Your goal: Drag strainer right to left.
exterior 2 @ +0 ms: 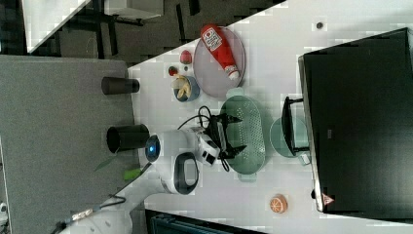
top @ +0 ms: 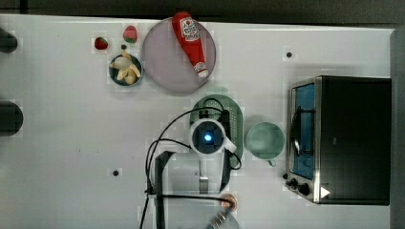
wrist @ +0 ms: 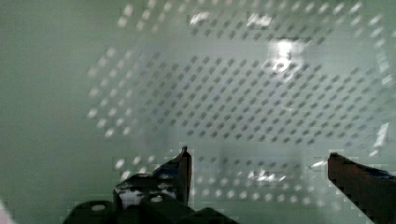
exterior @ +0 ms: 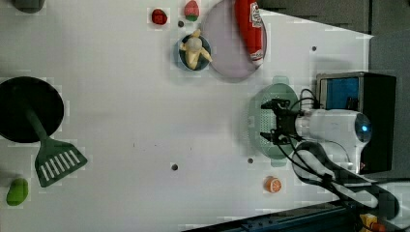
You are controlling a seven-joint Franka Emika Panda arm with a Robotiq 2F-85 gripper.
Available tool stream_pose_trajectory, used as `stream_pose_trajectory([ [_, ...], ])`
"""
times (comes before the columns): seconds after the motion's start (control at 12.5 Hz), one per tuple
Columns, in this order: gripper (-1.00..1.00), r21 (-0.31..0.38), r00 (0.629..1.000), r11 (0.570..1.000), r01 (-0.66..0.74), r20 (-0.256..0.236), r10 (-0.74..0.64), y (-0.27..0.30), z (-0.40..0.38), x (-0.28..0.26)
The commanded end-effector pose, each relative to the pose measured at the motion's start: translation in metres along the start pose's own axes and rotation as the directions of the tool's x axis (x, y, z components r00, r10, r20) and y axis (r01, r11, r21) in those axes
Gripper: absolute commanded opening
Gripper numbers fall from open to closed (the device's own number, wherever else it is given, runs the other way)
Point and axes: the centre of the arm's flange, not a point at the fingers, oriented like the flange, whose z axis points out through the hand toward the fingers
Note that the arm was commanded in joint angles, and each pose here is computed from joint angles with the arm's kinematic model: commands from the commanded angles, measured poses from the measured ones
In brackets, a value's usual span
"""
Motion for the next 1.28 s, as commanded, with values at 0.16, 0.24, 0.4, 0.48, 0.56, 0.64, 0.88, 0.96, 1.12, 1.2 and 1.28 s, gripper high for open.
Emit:
stream_pose_trajectory([
  [0.16, 1.00, 0.002, 0.999, 0.999, -0.037, 0.006, 0.036, 0.003, 0.019, -0.029],
  [0.24, 1.00, -0.002, 1.000, 1.000, -0.029, 0.006, 0.029, 0.003, 0.022, -0.032],
  [0.4, 1.00, -0.016, 1.000, 1.000, -0.012, 0.006, 0.012, 0.005, 0.025, -0.040],
  [0.48, 1.00, -0.014, 1.000, 1.000, 0.000, 0.007, 0.000, 0.003, 0.024, -0.046],
  [0.56, 1.00, -0.022, 1.000, 1.000, 0.014, 0.007, -0.013, 0.003, 0.024, -0.052],
  [0.64, 1.00, -0.021, 1.000, 0.999, 0.027, 0.007, -0.027, 0.002, 0.023, -0.059],
  [0.88, 1.00, -0.034, 0.998, 0.998, 0.059, 0.007, -0.058, -0.004, 0.019, -0.077],
  [0.96, 1.00, -0.039, 0.998, 0.997, 0.067, 0.007, -0.067, -0.006, 0.018, -0.082],
  [1.12, 1.00, -0.062, 0.997, 0.995, 0.081, 0.006, -0.081, -0.007, 0.014, -0.090],
  [1.2, 1.00, -0.071, 0.996, 0.994, 0.084, 0.005, -0.084, -0.007, 0.012, -0.094],
  [1.28, 1.00, -0.077, 0.997, 0.994, 0.080, 0.004, -0.080, -0.007, 0.011, -0.099],
])
